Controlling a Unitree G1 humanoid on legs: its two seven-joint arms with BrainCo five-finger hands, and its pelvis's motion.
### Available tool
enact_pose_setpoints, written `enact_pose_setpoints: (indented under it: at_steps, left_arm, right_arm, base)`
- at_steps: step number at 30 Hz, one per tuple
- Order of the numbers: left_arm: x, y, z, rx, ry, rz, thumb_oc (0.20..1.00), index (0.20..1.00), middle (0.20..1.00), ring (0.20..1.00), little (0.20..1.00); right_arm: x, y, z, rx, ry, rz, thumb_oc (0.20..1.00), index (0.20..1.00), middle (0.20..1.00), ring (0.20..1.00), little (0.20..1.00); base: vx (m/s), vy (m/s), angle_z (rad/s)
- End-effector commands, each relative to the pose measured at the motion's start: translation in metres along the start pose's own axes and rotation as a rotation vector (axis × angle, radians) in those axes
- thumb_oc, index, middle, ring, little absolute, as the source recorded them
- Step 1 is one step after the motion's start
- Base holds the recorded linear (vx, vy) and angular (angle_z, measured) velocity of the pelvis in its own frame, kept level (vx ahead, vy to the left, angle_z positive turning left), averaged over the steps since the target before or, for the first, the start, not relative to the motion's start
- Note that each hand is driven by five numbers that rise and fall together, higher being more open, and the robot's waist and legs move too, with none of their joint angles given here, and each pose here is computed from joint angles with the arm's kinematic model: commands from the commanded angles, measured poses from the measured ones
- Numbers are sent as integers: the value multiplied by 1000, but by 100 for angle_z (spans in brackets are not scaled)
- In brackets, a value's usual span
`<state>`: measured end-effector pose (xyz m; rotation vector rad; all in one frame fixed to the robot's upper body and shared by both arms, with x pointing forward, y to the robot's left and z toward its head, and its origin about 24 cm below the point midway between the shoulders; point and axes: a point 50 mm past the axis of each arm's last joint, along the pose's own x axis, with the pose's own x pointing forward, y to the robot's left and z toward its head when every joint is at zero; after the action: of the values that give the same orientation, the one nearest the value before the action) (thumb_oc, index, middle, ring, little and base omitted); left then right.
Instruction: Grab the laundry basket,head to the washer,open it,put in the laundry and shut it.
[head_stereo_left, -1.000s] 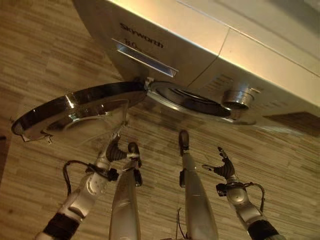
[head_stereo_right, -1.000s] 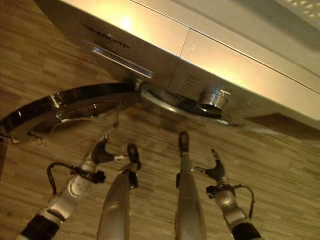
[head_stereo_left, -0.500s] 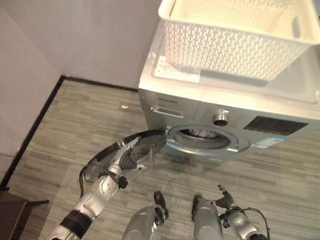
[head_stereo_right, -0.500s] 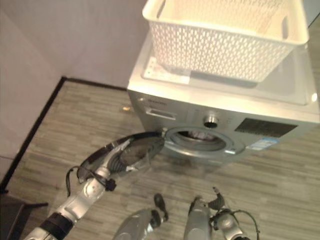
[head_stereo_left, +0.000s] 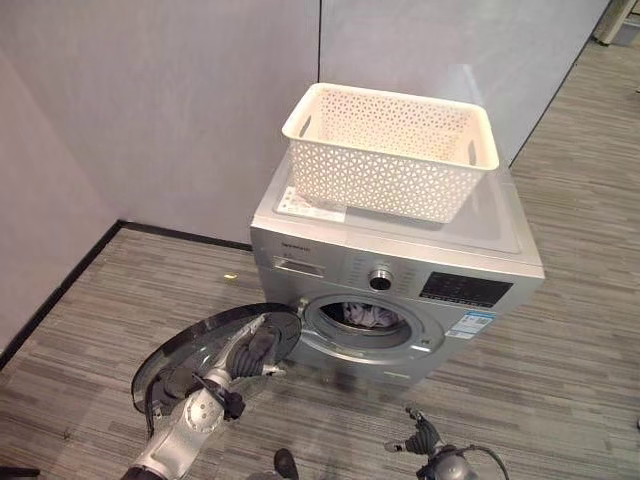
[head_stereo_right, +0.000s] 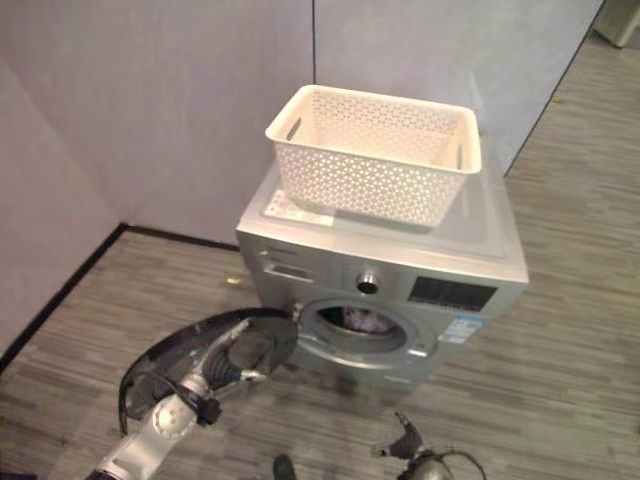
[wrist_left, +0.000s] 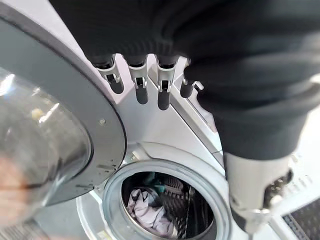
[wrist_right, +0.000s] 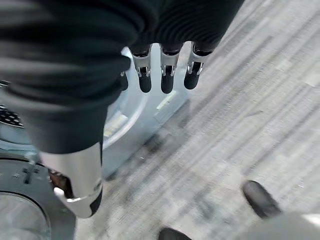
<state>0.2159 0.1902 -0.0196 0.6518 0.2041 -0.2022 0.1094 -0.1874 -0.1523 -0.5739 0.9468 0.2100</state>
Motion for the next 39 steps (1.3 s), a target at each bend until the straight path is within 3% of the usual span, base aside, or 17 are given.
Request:
enact_pose_setpoints:
  at_steps: [1, 6, 9, 11, 16, 21, 28, 35, 39]
  left_arm:
    - [20, 44, 34, -53, -149, 192, 1000, 1000, 1000, 1000, 1000]
    - [35, 92, 34, -80, -102, 446, 1000, 1000, 1000, 1000, 1000]
    - [44, 146, 36, -78, -54, 670, 1000, 1000, 1000, 1000, 1000]
    - [41, 191, 34, 61, 11, 820, 1000, 1000, 1000, 1000, 1000]
    - [17, 264, 11, 123, 213, 892, 1000, 1000, 1000, 1000, 1000]
    - [4, 307, 6, 135, 370, 872, 1000, 1000, 1000, 1000, 1000]
    - [5, 332, 22, 149, 503, 863, 1000, 1000, 1000, 1000, 1000]
    - [2, 315, -5, 67, 601, 820, 1000, 1000, 1000, 1000, 1000]
    - [-13, 291, -47, -21, 740, 750, 1000, 1000, 1000, 1000, 1000]
  right_arm:
    - [3, -24, 8, 8, -44, -58, 1000, 1000, 1000, 1000, 1000]
    - [-1, -30, 4, -1, -54, -54, 1000, 1000, 1000, 1000, 1000]
    - [3, -46, 15, -94, -95, -56, 1000, 1000, 1000, 1000, 1000]
    - [1, -45, 5, -123, -64, -32, 1000, 1000, 1000, 1000, 1000]
    - [-4, -55, -13, -84, -2, -53, 1000, 1000, 1000, 1000, 1000]
    - [-1, -58, -7, -115, -15, -41, 1000, 1000, 1000, 1000, 1000]
    - [4, -58, 11, -131, -65, -19, 1000, 1000, 1000, 1000, 1000]
    - [8, -58, 22, -108, -89, -17, 1000, 1000, 1000, 1000, 1000]
    - [9, -59, 25, -107, -93, -12, 1000, 1000, 1000, 1000, 1000]
  base:
    - [-137, -141, 24]
    - [-186, -141, 22]
    - [-306, -60, 10]
    - [-98, 13, -56]
    - [141, 157, -17]
    - [46, 97, -14]
    - [-21, 30, -6]
    - [-48, 15, -7]
    - [-1, 6, -5]
